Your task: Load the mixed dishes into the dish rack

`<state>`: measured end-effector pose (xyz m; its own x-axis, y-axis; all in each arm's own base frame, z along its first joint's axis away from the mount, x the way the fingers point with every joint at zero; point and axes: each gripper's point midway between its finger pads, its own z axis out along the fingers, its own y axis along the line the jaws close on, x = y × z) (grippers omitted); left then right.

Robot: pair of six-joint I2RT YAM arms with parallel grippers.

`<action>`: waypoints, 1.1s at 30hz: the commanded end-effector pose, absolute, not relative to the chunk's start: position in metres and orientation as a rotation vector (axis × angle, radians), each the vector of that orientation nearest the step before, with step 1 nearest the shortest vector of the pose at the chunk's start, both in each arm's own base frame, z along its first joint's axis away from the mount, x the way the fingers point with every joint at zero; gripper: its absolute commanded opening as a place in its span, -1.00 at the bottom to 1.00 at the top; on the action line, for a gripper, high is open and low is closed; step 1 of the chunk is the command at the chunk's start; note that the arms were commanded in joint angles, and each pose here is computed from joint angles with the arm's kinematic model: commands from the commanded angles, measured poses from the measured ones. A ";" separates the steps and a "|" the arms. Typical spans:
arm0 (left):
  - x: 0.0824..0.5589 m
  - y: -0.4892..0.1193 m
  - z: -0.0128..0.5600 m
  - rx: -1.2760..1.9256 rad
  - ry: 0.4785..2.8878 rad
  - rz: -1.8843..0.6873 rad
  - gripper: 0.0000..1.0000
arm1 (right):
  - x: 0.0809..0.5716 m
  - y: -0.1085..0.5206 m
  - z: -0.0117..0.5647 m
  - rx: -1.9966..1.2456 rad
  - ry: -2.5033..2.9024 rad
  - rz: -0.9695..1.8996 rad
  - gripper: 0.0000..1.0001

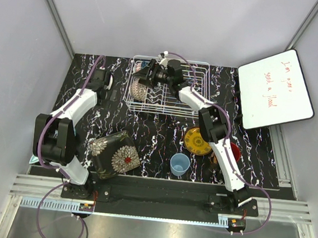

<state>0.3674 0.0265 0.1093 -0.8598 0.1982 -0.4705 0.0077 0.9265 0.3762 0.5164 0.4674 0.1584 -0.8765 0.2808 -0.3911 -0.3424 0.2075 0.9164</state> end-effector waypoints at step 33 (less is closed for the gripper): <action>0.352 0.031 0.145 0.215 2.473 0.465 0.98 | 0.475 0.378 0.235 -0.118 1.911 1.390 0.85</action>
